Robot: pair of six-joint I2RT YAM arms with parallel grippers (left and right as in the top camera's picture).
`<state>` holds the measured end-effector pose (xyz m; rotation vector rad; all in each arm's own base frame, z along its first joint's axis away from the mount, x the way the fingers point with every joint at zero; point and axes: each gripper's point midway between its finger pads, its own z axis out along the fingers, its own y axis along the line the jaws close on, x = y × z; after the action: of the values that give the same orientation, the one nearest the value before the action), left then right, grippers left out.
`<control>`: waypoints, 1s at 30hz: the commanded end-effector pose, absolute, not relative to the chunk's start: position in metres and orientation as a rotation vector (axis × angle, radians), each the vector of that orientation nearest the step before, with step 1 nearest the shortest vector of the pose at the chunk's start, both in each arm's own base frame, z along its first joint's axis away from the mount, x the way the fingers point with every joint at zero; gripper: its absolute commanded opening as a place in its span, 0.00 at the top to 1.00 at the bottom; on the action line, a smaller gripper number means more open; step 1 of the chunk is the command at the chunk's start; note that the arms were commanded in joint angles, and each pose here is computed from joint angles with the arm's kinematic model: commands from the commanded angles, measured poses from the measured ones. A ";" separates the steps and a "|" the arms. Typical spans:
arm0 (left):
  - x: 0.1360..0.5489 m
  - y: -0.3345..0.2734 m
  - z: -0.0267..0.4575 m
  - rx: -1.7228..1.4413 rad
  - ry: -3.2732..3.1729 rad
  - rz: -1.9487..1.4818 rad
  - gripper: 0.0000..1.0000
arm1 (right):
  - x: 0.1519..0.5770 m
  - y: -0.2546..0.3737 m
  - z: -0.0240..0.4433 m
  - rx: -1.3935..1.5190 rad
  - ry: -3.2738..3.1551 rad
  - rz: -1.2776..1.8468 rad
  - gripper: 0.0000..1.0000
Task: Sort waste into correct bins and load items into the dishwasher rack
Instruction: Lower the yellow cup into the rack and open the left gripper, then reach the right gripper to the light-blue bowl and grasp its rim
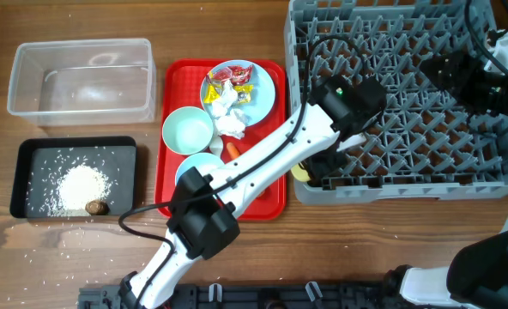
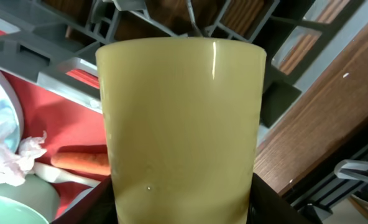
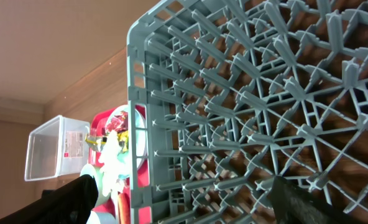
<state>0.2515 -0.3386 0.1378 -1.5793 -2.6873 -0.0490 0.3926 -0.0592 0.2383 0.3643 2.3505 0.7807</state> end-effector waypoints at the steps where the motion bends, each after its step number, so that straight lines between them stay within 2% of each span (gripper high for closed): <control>1: 0.256 -0.347 0.144 -1.636 -2.717 -0.045 0.51 | 0.390 -0.055 0.253 0.322 2.318 0.786 0.08; 3: 0.262 -0.355 0.144 -1.660 -2.753 -0.026 0.26 | 0.387 -0.054 0.251 0.317 2.331 0.789 0.08; 4: 0.267 -0.360 0.145 -1.672 -2.776 -0.015 0.18 | 0.386 -0.054 0.250 0.318 2.339 0.781 0.08; 7: 0.279 -0.372 0.147 -1.702 -2.838 0.002 0.05 | 0.385 -0.053 0.248 0.308 2.347 0.781 0.08; 11: 0.293 -0.374 0.150 -1.708 -2.906 -0.058 0.00 | 0.383 -0.053 0.247 0.301 2.354 0.781 0.08; 15: 0.316 -0.360 0.179 -1.489 -3.165 -0.204 0.00 | 0.383 -0.052 0.248 0.300 2.353 0.786 0.08; 18: 0.341 -0.334 0.246 -1.190 -3.474 -0.125 0.00 | 0.382 -0.046 0.255 0.272 2.331 0.821 0.10; 20: 0.362 -0.290 0.308 -0.811 -3.720 0.050 0.00 | 0.381 -0.028 0.264 0.163 2.320 0.803 0.10; 22: 0.373 -0.237 0.349 -0.421 -3.855 0.161 0.00 | 0.376 -0.002 0.282 0.034 2.304 0.726 0.06; 25: 0.379 -0.175 0.369 -0.025 -3.895 0.157 0.00 | 0.369 0.055 0.296 -0.162 2.302 0.605 0.01; 30: 0.386 -0.130 0.359 0.272 -3.836 0.059 0.00 | 0.358 0.146 0.287 -0.311 2.347 0.585 0.00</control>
<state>0.3789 -0.1445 0.3675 0.0777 -3.8701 0.0657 0.3565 0.1244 0.2910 -0.3355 2.3209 0.6652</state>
